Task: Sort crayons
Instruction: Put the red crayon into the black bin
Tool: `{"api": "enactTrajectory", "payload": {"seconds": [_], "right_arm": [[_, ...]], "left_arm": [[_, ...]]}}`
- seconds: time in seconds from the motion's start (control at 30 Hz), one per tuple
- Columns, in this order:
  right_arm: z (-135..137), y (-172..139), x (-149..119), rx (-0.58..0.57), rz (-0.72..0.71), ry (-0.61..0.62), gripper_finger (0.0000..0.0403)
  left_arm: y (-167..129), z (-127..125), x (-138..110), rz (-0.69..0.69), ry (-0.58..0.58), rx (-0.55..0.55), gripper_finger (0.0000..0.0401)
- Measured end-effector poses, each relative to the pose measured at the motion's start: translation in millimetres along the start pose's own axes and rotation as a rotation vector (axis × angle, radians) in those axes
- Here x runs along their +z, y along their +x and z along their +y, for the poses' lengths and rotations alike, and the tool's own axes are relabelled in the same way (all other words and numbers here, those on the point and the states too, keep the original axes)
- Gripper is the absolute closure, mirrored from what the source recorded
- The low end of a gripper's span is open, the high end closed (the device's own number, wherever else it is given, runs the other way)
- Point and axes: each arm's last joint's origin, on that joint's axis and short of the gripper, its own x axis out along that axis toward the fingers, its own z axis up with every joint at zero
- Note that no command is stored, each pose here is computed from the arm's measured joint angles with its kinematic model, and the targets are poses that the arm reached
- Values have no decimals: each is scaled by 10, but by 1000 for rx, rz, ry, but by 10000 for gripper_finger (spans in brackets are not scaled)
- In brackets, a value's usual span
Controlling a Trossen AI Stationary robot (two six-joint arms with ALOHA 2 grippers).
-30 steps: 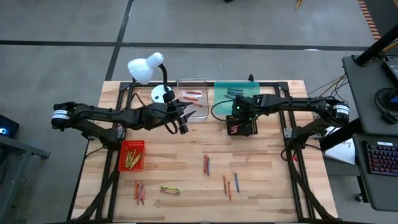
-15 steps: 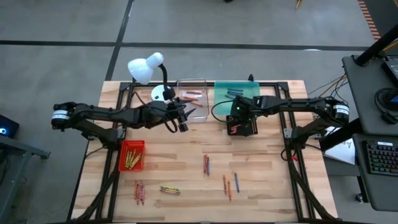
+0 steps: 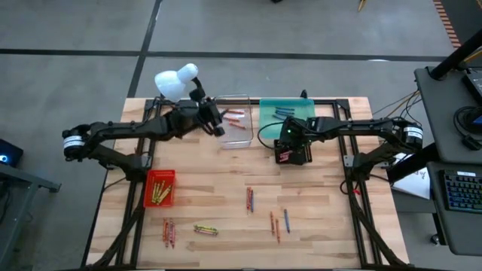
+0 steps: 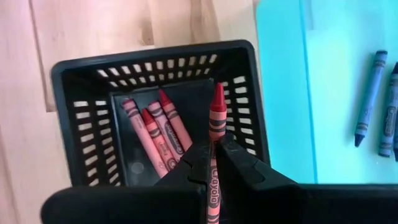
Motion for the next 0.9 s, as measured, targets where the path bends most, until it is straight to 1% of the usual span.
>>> {"api": "enactTrajectory", "payload": {"seconds": [0.17, 0.37, 0.57, 0.9], "right_arm": [[8, 11, -16, 6, 7, 1, 390], [7, 13, -19, 5, 8, -19, 390], [-4, 12, 23, -8, -35, -23, 386], [-9, 5, 37, -13, -44, -17, 333]], "left_arm": [[50, 145, -72, 24, -53, 42, 248], [50, 143, -73, 24, -52, 40, 248], [50, 147, -69, 19, -54, 42, 248], [46, 134, -60, 14, -76, 38, 248]]}}
